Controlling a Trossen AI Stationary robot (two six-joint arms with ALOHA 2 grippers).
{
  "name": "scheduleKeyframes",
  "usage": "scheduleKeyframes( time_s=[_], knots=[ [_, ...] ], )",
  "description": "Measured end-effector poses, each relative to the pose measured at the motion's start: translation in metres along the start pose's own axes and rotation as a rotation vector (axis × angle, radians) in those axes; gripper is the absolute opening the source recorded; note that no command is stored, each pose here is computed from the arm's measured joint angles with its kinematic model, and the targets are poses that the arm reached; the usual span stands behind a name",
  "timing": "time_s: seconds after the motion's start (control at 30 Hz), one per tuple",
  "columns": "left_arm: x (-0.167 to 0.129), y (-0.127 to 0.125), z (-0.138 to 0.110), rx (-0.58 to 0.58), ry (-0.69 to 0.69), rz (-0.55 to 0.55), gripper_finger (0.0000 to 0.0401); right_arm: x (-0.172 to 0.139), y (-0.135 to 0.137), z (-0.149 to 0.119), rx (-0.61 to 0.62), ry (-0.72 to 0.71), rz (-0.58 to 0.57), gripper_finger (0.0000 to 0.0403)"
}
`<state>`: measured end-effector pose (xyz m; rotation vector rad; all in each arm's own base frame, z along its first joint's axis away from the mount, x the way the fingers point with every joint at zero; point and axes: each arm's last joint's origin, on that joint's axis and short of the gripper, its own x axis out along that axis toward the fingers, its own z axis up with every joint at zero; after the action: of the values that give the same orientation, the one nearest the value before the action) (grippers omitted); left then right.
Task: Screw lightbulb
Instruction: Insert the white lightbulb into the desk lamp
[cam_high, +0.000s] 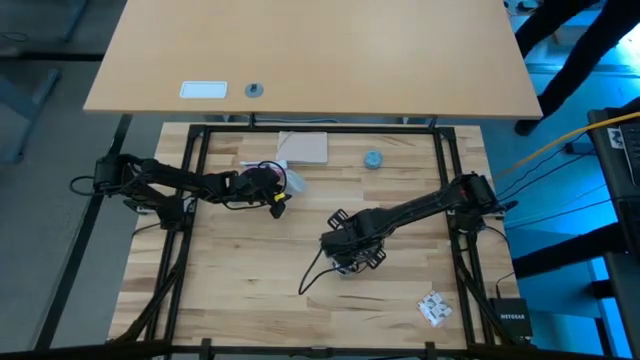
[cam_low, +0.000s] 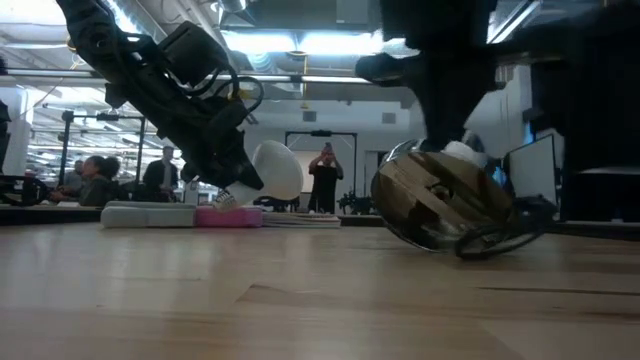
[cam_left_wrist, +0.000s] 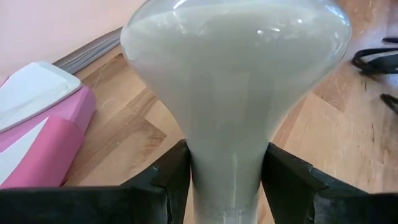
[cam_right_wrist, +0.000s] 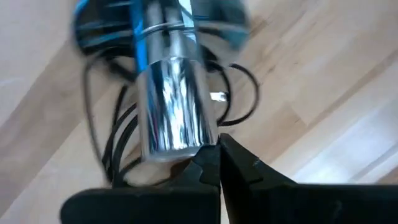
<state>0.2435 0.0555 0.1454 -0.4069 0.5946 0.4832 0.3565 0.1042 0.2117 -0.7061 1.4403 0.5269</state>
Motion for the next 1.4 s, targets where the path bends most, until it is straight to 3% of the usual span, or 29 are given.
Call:
scheduleKeyframes(
  time_s=[0.2,0.47,0.9,1.0,1.27,1.4],
  knots=[
    [0.0,0.0,0.0,0.001,0.003,0.001,0.0155,0.011,-0.003,0.005,0.022,0.021,-0.047,0.0005],
    [0.0,0.0,-0.001,0.002,0.005,0.003,0.0155,-0.004,-0.007,0.017,0.057,-0.043,-0.069,0.0012],
    [0.0,0.0,-0.001,0.004,0.006,0.003,0.0155,-0.013,0.006,0.029,0.099,-0.163,0.084,0.0019],
    [0.0,0.0,-0.001,0.004,0.006,0.003,0.0155,-0.013,0.006,0.03,0.145,-0.167,0.102,0.0045],
    [0.0,0.0,-0.001,0.004,0.006,0.002,0.0155,-0.013,0.006,0.03,0.205,-0.162,0.099,0.0159],
    [0.0,0.0,-0.001,0.004,0.005,0.002,0.0155,-0.014,0.005,0.03,0.236,-0.166,0.096,0.0189]
  ],
)
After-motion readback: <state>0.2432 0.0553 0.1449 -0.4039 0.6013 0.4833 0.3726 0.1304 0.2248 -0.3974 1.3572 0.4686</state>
